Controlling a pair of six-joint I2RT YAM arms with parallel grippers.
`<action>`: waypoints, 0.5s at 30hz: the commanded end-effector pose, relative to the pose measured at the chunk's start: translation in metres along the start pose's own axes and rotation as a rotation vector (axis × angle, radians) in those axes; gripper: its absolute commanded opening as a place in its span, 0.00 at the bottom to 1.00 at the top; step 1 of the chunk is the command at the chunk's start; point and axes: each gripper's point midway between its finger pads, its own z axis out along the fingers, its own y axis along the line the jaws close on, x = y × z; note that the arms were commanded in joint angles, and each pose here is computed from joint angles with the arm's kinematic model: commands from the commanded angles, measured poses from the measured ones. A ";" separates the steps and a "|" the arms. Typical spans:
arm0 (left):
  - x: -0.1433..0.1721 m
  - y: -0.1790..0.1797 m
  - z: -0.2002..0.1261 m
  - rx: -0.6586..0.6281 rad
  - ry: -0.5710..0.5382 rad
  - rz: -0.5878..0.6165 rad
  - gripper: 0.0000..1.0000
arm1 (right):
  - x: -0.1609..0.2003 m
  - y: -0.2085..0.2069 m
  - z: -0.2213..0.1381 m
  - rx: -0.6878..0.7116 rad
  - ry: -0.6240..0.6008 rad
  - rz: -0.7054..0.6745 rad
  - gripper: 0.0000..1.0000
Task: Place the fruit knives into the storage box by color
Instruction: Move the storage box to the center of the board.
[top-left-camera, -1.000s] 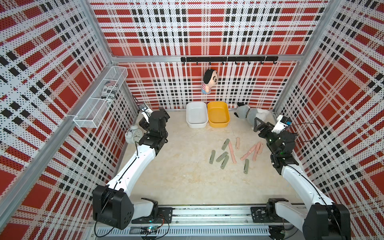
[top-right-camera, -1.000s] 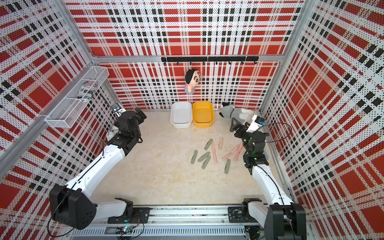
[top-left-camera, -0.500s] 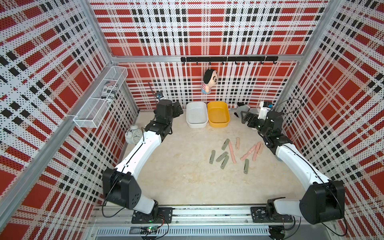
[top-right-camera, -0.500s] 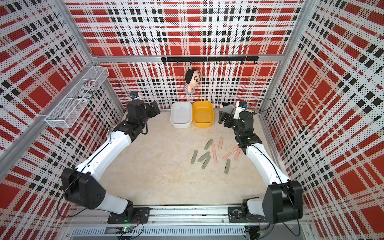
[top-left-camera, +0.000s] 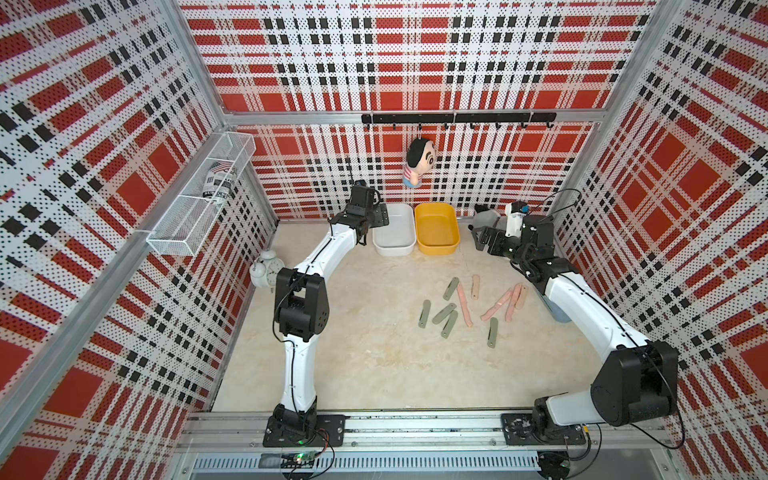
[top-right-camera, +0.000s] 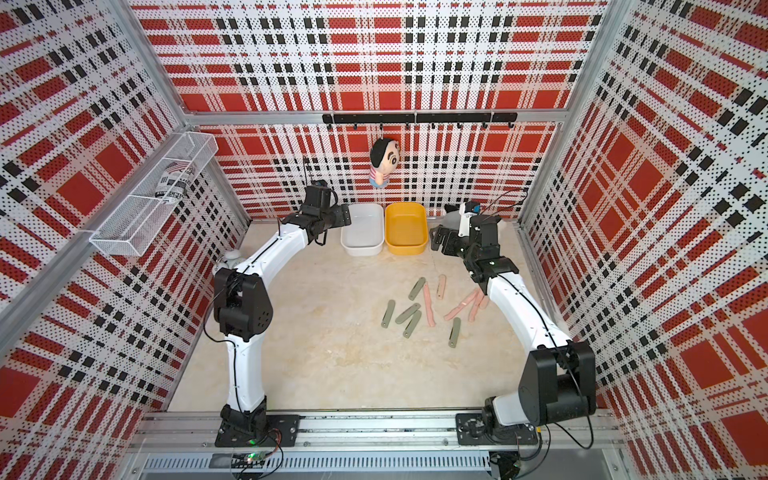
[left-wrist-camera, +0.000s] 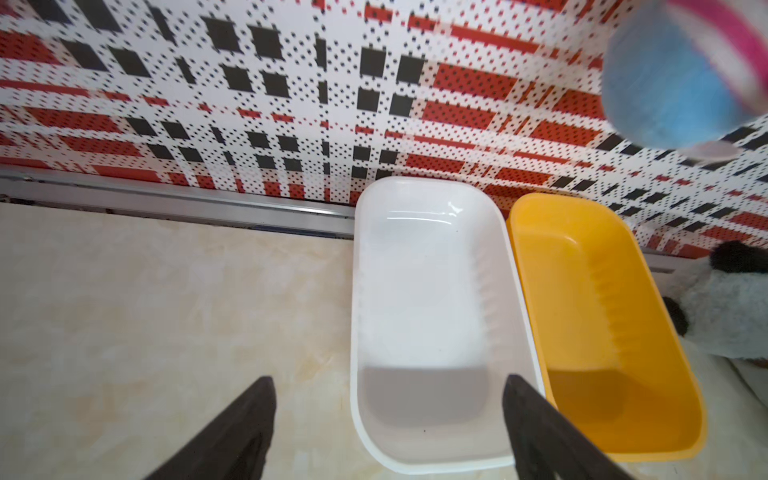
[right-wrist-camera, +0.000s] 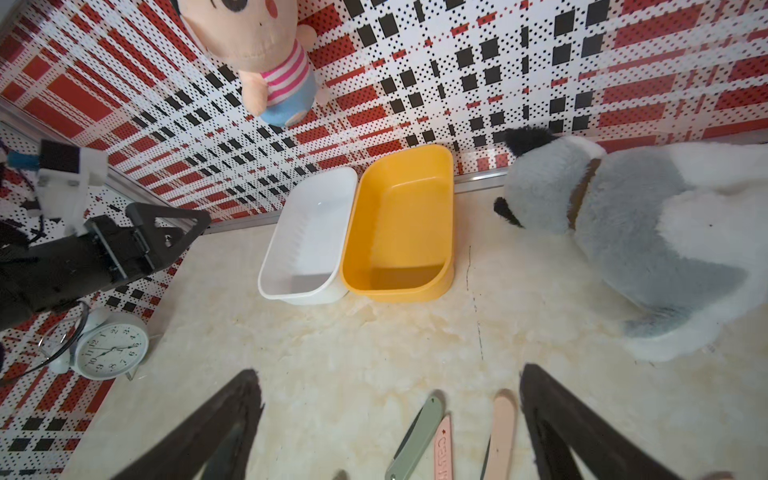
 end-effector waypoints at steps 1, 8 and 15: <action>0.019 0.005 0.021 0.012 0.082 0.014 0.86 | 0.010 0.004 0.003 -0.010 0.033 -0.024 1.00; 0.044 0.009 0.061 0.013 0.154 0.018 0.84 | 0.017 0.009 0.004 -0.019 0.047 -0.035 1.00; 0.071 0.014 0.082 -0.002 0.216 0.032 0.80 | 0.024 0.006 0.006 -0.011 0.060 -0.037 1.00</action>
